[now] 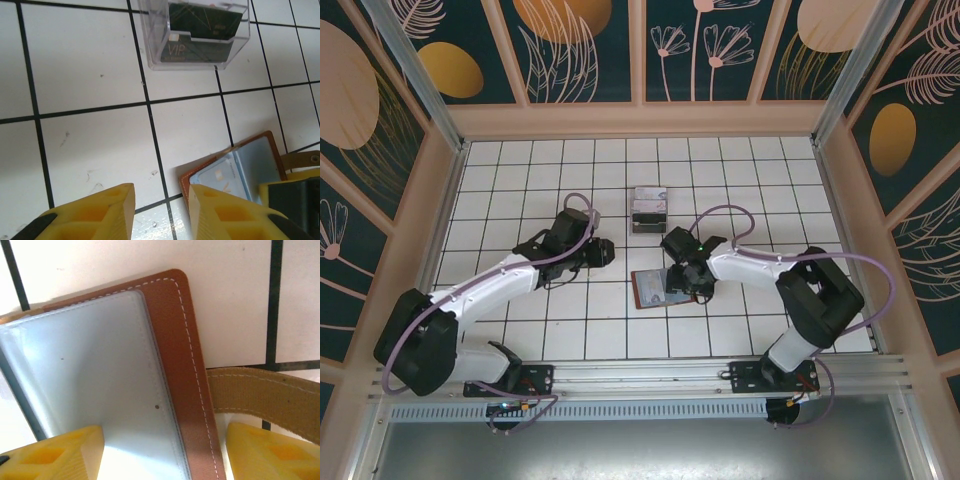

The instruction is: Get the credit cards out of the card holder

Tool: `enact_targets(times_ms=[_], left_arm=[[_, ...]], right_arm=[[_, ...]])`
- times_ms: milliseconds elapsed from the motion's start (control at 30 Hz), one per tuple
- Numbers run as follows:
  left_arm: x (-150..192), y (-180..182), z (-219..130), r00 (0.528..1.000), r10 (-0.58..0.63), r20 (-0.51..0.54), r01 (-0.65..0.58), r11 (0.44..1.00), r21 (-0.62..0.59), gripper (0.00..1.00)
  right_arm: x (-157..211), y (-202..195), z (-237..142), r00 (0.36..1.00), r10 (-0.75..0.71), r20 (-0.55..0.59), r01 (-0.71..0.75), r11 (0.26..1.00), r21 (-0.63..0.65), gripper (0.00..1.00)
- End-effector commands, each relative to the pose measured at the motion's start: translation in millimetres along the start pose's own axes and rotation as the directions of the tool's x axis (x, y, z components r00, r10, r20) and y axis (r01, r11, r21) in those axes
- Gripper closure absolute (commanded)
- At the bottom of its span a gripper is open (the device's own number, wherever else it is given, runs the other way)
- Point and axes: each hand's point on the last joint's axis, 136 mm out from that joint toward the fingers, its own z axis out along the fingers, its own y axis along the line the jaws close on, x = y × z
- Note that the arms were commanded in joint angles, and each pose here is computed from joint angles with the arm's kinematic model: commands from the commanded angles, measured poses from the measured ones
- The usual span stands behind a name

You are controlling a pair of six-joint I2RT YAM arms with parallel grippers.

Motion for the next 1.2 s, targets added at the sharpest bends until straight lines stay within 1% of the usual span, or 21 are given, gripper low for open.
enact_targets(times_ms=[0,67,267,533,600,667,800,1000,1133,1167], left_arm=[[2,-8,3,0.999,-0.02,-0.04,0.021,0.999,0.038,0.65],[4,-12,5,0.998,-0.019,-0.062,0.023,0.998,0.056,0.65],[13,-20,9,0.993,-0.019,-0.116,0.031,0.995,0.1,0.66],[38,-23,17,0.983,-0.018,-0.185,0.038,0.994,0.106,0.67],[45,-23,20,0.979,-0.005,-0.205,0.024,0.996,0.087,0.67],[52,-20,23,0.976,0.014,-0.218,-0.004,0.999,0.045,0.68],[63,-7,27,0.971,0.015,-0.237,-0.025,0.999,-0.04,0.68],[73,0,28,0.967,0.014,-0.253,-0.029,0.998,-0.056,0.68],[78,1,32,0.961,0.027,-0.275,-0.045,0.997,-0.059,0.69],[79,1,34,0.96,0.028,-0.28,-0.047,0.997,-0.062,0.69]], right_arm=[[0,-1,0,1.0,-0.009,0.012,0.009,0.999,-0.037,0.37],[-1,-1,-1,1.0,-0.008,0.021,0.009,0.999,-0.046,0.39],[3,11,-4,1.0,0.014,-0.007,-0.015,0.994,-0.109,0.44],[6,35,-5,0.999,0.025,-0.022,-0.028,0.993,-0.119,0.49],[7,41,-5,0.999,0.033,-0.024,-0.035,0.993,-0.114,0.51],[8,49,-5,0.999,0.036,-0.026,-0.039,0.992,-0.12,0.52],[11,57,-6,0.998,0.061,-0.034,-0.064,0.991,-0.114,0.53],[16,58,-9,0.996,0.082,-0.041,-0.086,0.991,-0.103,0.52],[10,54,-18,0.997,0.08,-0.011,-0.081,0.993,-0.083,0.48],[5,52,-21,0.997,0.079,0.014,-0.078,0.995,-0.07,0.48]])
